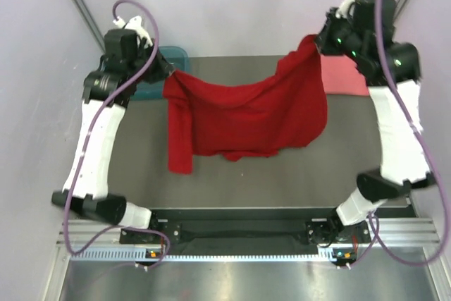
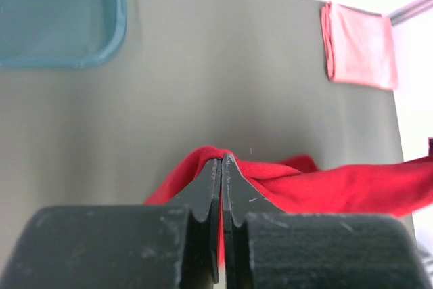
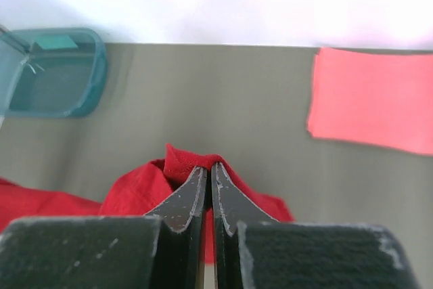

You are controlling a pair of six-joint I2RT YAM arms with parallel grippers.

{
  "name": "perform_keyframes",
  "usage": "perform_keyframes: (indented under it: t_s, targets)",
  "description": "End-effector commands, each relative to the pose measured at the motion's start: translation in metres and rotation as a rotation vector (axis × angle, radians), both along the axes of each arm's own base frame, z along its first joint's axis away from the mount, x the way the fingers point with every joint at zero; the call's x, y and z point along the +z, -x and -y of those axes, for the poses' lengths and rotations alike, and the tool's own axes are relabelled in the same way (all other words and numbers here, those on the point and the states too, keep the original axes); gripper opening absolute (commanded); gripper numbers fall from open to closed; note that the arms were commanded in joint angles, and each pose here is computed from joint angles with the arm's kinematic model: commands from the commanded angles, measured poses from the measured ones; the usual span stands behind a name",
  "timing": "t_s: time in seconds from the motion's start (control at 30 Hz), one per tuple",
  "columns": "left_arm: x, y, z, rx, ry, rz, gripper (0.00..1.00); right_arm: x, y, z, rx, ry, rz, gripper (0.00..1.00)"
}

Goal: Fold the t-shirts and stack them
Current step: Flatten the tshirt out

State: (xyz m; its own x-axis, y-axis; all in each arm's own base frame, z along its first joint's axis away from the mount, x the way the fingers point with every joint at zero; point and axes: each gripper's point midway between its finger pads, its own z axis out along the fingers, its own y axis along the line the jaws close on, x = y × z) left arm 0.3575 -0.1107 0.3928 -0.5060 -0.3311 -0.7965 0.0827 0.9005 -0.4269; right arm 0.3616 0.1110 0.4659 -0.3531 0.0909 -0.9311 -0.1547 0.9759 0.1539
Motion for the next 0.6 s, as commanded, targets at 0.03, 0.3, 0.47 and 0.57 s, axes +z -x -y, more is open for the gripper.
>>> perform_keyframes:
  t_s: [0.03,0.3,0.47,0.57]
  targets:
    - [0.050,-0.050,-0.011,-0.010,0.014,0.172,0.00,0.044,-0.031,0.002,0.034,-0.118,0.117,0.00]
    - [0.125,-0.037,-0.042,-0.080,0.072,0.351,0.00,0.116,0.023,0.024,0.065,-0.204,0.323,0.00]
    - [0.118,0.014,-0.020,-0.193,0.132,0.350,0.00,0.124,0.082,0.026,0.093,-0.234,0.342,0.00]
    - [0.094,0.045,-0.003,-0.271,0.165,0.294,0.00,0.106,0.114,0.024,0.113,-0.262,0.293,0.00]
